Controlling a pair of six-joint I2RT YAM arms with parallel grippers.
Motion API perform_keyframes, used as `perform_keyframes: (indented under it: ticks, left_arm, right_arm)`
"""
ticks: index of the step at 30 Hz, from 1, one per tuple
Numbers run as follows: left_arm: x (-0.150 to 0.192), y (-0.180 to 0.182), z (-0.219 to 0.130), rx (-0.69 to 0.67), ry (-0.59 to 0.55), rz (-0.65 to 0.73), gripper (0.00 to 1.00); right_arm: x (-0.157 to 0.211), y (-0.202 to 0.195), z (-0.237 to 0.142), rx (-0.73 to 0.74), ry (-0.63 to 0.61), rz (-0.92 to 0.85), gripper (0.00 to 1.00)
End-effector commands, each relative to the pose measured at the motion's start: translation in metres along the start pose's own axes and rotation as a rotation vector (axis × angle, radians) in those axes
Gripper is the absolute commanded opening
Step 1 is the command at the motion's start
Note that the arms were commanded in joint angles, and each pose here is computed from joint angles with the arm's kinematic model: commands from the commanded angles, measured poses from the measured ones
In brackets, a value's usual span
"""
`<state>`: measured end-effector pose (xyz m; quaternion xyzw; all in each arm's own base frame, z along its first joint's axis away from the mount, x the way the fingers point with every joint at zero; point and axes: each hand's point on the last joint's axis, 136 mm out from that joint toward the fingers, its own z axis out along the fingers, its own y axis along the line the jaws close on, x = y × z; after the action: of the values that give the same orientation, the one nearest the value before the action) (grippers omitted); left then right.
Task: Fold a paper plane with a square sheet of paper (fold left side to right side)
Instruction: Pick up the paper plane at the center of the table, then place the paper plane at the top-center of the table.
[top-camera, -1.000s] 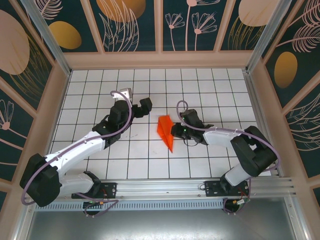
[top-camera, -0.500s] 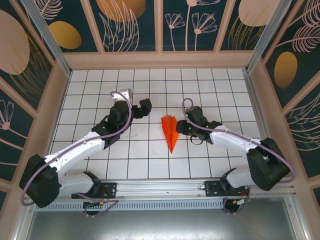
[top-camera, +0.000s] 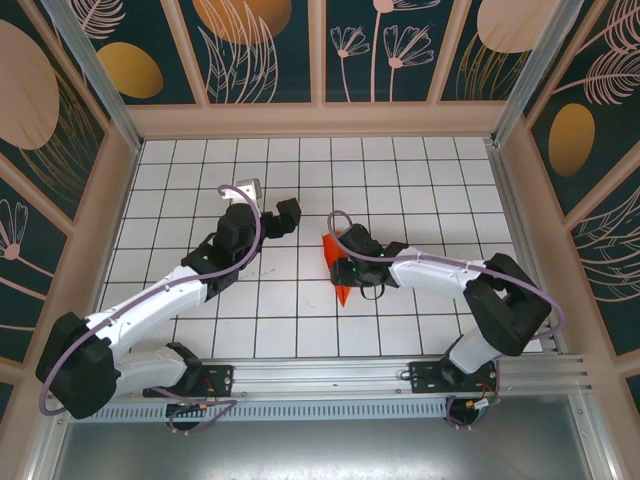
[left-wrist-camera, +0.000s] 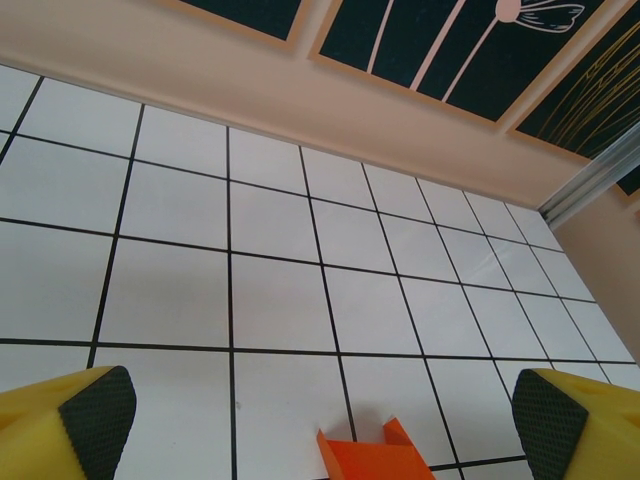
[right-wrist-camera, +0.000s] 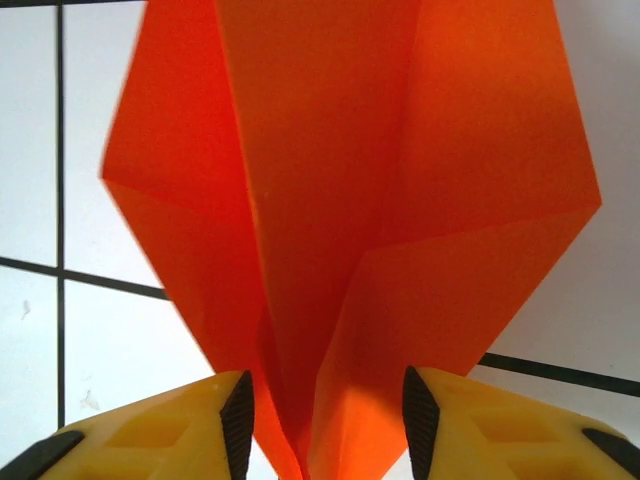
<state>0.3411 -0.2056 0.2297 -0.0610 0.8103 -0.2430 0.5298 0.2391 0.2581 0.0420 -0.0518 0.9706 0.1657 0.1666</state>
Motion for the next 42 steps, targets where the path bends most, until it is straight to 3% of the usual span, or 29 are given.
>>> perform_keyframes:
  ticks: [1,17,21,25,35,42]
  left_arm:
    - [-0.007,0.002,-0.007,-0.005,-0.031,0.011,0.99]
    - [-0.011,0.009,-0.014,-0.032,-0.046,0.024,0.99]
    - [-0.014,0.01,-0.019,-0.036,-0.054,0.032,0.98]
    - [-0.019,0.011,-0.026,-0.042,-0.061,0.085,0.98]
    - [-0.027,0.0,-0.044,0.029,-0.082,0.201,0.99]
    - [-0.023,0.003,-0.045,0.024,-0.066,0.203,0.99]
  right_arm:
    - [-0.003,0.007,0.003,0.011,0.008,0.001,0.44]
    - [0.002,0.001,0.03,0.115,0.052,-0.025,0.29]
    - [-0.005,0.001,0.031,0.13,0.044,-0.032,0.16]
    - [-0.04,-0.004,0.022,0.156,-0.016,-0.029,0.07]
    - [-0.155,-0.045,0.026,0.226,-0.094,0.056,0.07]
    - [-0.187,-0.068,0.044,0.266,-0.074,0.079,0.07]
